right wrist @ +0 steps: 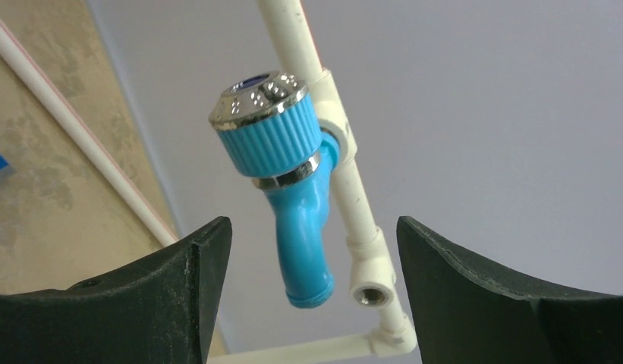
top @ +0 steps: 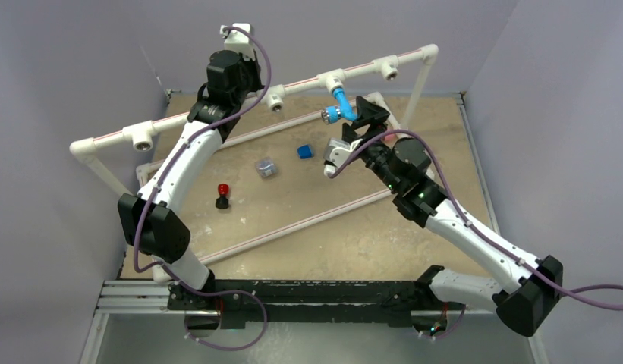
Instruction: Install the water faucets
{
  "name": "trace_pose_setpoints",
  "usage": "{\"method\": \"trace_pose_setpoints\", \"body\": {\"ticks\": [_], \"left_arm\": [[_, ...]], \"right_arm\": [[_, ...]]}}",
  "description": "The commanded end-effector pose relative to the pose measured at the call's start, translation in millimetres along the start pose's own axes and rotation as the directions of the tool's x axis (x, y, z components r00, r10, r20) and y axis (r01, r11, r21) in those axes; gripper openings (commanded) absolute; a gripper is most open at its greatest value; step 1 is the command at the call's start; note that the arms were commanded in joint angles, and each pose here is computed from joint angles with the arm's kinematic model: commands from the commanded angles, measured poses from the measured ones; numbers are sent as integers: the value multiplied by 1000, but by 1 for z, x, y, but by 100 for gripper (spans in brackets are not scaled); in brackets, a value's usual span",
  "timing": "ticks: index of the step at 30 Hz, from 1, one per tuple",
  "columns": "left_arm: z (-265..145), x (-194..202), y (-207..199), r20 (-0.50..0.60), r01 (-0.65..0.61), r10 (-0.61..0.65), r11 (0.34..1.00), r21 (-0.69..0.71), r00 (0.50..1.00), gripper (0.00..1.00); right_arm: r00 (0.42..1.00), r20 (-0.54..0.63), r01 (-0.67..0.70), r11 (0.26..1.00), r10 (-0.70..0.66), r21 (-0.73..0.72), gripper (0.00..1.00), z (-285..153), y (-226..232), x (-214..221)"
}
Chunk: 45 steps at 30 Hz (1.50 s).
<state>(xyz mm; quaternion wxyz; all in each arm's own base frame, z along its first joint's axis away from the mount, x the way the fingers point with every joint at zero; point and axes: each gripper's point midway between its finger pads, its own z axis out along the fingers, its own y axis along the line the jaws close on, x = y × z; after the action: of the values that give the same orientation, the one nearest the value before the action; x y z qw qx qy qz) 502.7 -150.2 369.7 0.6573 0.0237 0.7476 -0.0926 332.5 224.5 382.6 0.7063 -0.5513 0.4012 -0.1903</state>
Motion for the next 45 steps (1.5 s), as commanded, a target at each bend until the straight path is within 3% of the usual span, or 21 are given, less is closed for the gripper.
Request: {"method": "trace_pose_setpoints", "body": {"ticks": [1,11,15,20,22,26,29,32,34,37,39,43,45], "left_arm": [[2,49,6,-146,-21,19,1000,-11,989,0],[4,50,7,-146,-27,25,1000,-13,989,0],[5,52,7,-151,-30,27,999,-15,988,0],[6,53,8,-151,-30,27,999,-15,988,0],[6,52,7,-149,-30,27,999,-14,988,0],[6,50,7,-146,-30,28,999,-14,989,0],[5,50,7,-147,-29,27,999,-13,989,0],[5,51,6,-148,-29,27,1000,-10,989,0],[5,51,6,-148,-27,25,1000,-9,989,0],[5,51,6,-148,-25,24,1000,-7,989,0],[5,51,5,-148,-25,24,1000,-5,989,0],[3,51,5,-149,-25,24,1000,-3,989,0],[2,50,5,-147,-24,24,1000,0,989,0]], "right_arm": [[995,17,96,982,-101,164,80,1,-49,-18],[990,10,136,978,-139,161,61,22,-35,-26],[990,-3,138,977,-140,165,44,26,-30,-23],[994,-7,106,979,-106,173,10,29,-24,-21],[998,5,56,982,-58,180,0,30,-22,-22],[989,59,-147,972,139,185,0,31,-9,-26],[919,143,-390,899,367,199,0,27,-5,-31],[797,216,-601,777,564,186,0,25,-1,-36],[660,256,-750,643,706,156,0,27,2,-41],[395,309,-919,376,865,121,0,28,6,-43],[189,365,-982,171,912,79,0,25,6,-45],[-187,377,-981,-194,907,-19,0,25,10,-51],[-327,372,-943,-327,869,-64,0,25,7,-56]]}}
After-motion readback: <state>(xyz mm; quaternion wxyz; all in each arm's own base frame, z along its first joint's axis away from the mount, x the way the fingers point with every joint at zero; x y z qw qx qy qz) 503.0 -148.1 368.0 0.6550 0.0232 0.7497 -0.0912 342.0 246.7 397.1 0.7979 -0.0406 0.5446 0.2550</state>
